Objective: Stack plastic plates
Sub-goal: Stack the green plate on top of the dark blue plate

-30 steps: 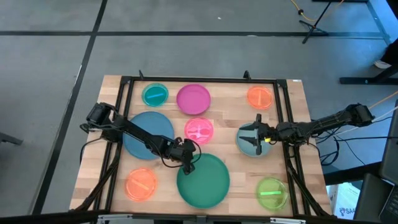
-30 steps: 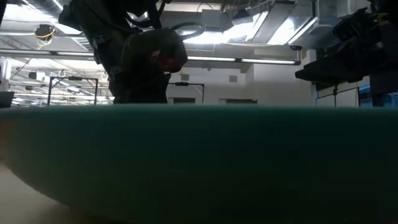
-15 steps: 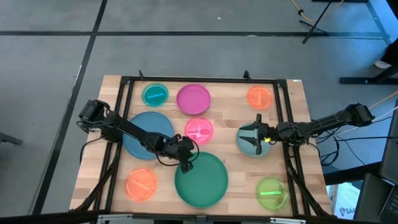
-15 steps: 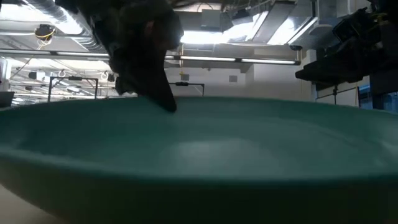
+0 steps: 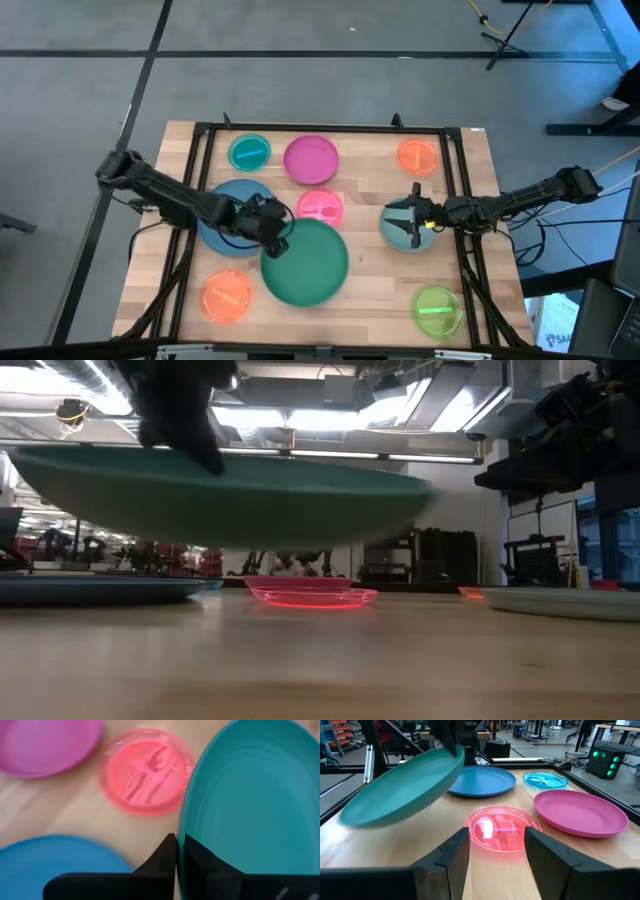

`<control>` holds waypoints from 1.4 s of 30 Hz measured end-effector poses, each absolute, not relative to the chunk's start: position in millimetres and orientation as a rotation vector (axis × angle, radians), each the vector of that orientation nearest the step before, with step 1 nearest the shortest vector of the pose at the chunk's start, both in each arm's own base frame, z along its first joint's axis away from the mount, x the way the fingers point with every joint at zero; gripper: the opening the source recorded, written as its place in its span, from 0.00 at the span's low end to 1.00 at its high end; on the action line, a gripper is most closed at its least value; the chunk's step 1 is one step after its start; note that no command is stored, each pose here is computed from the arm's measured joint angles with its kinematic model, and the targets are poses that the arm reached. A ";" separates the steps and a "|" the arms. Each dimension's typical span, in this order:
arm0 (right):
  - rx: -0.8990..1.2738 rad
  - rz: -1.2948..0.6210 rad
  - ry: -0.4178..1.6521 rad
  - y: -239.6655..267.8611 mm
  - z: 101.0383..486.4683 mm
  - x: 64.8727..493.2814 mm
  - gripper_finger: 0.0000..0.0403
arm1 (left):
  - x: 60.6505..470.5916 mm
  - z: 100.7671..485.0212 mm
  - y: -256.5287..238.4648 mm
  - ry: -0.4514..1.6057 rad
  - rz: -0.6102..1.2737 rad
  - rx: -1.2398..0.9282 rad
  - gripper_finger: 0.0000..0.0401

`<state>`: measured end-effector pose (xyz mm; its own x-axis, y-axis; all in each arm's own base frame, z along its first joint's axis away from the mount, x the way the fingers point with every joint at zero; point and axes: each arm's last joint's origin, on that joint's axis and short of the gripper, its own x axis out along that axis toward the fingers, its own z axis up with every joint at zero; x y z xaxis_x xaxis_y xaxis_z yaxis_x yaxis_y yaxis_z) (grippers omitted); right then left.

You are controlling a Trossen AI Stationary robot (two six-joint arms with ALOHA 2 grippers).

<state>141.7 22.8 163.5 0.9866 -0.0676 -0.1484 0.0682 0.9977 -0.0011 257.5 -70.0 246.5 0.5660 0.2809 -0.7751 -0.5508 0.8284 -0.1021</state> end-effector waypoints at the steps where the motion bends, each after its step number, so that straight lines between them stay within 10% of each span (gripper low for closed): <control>1: 0.004 -0.068 0.149 22.8 163.4 141.7 0.45 | 250.9 250.8 -66.6 0.842 0.523 -0.351 0.02; 19: -0.059 -0.071 0.113 22.7 167.2 142.1 0.45 | 164.0 278.1 9.6 1.092 1.027 -0.342 0.02; 42: -0.062 -0.071 0.120 22.7 166.6 142.1 0.45 | 135.6 277.1 25.0 1.213 1.061 -0.337 0.02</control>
